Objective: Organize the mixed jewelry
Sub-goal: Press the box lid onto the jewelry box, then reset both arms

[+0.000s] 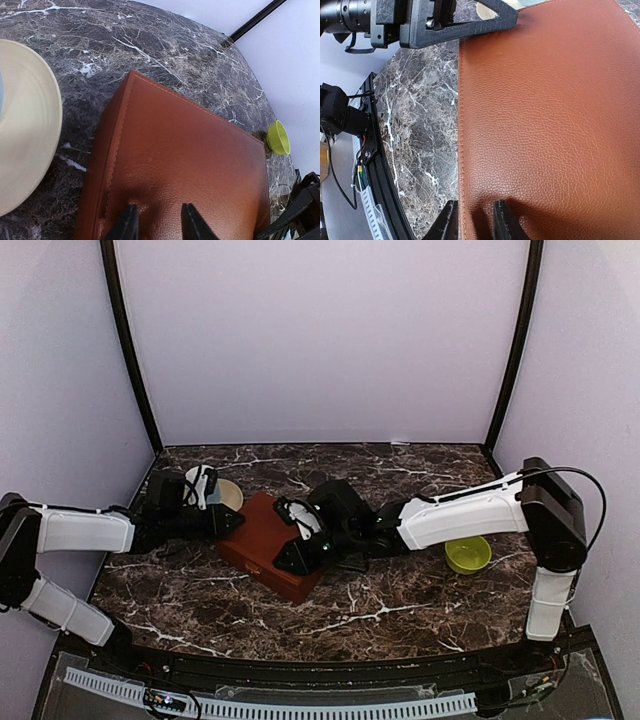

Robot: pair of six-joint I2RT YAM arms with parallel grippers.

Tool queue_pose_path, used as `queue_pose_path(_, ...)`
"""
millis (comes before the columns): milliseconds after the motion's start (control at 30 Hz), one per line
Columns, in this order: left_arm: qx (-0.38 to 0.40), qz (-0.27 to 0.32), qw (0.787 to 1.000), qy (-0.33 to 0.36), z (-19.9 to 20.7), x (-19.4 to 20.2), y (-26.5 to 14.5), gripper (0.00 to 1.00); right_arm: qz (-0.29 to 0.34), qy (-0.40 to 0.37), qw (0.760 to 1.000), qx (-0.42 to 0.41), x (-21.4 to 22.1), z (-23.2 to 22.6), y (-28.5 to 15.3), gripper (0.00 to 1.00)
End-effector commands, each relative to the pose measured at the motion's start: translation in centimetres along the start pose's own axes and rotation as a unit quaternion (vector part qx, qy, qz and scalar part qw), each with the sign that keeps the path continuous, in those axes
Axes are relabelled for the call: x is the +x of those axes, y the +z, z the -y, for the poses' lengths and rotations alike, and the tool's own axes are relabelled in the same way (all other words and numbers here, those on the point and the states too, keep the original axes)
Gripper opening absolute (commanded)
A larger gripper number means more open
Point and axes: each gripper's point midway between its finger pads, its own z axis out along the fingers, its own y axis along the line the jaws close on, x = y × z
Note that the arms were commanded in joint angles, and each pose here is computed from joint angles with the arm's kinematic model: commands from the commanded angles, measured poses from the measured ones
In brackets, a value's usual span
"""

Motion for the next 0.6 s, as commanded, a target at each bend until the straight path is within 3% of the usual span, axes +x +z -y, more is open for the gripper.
queue_pose_path(0,-0.016,-0.021,0.999,0.018,0.2,0.0,-0.7,0.39,0.011,-0.031,0.999,0.002,-0.8,-1.0,-1.2,0.3)
queue_pose_path(133,-0.002,0.021,0.998,0.065,2.7,-4.2,-1.9,0.56,0.067,-0.063,0.996,0.004,-4.8,-2.4,-3.9,0.52)
queue_pose_path(200,0.014,0.045,0.995,0.089,4.1,-6.2,-2.3,0.63,0.093,-0.068,0.993,-0.001,-6.4,-2.9,-5.0,0.54)
queue_pose_path(233,0.025,0.049,0.994,0.097,4.6,-6.6,-2.4,0.65,0.114,-0.073,0.991,0.016,-7.5,-2.4,-5.6,0.71)
queue_pose_path(300,0.052,0.062,0.99,0.117,6.0,-7.8,-2.3,0.68,0.144,-0.071,0.987,0.024,-9.2,-1.8,-6.6,0.84)
queue_pose_path(433,0.039,0.085,0.985,0.148,6.1,-10.3,-1.2,0.69,0.179,-0.033,0.982,0.056,-11.6,1.8,-7.5,0.89)
queue_pose_path(567,-0.017,0.122,0.979,0.163,3.1,-13.0,-0.5,0.74,0.21,0.015,0.972,0.101,-13.2,8.0,-9.2,0.9)
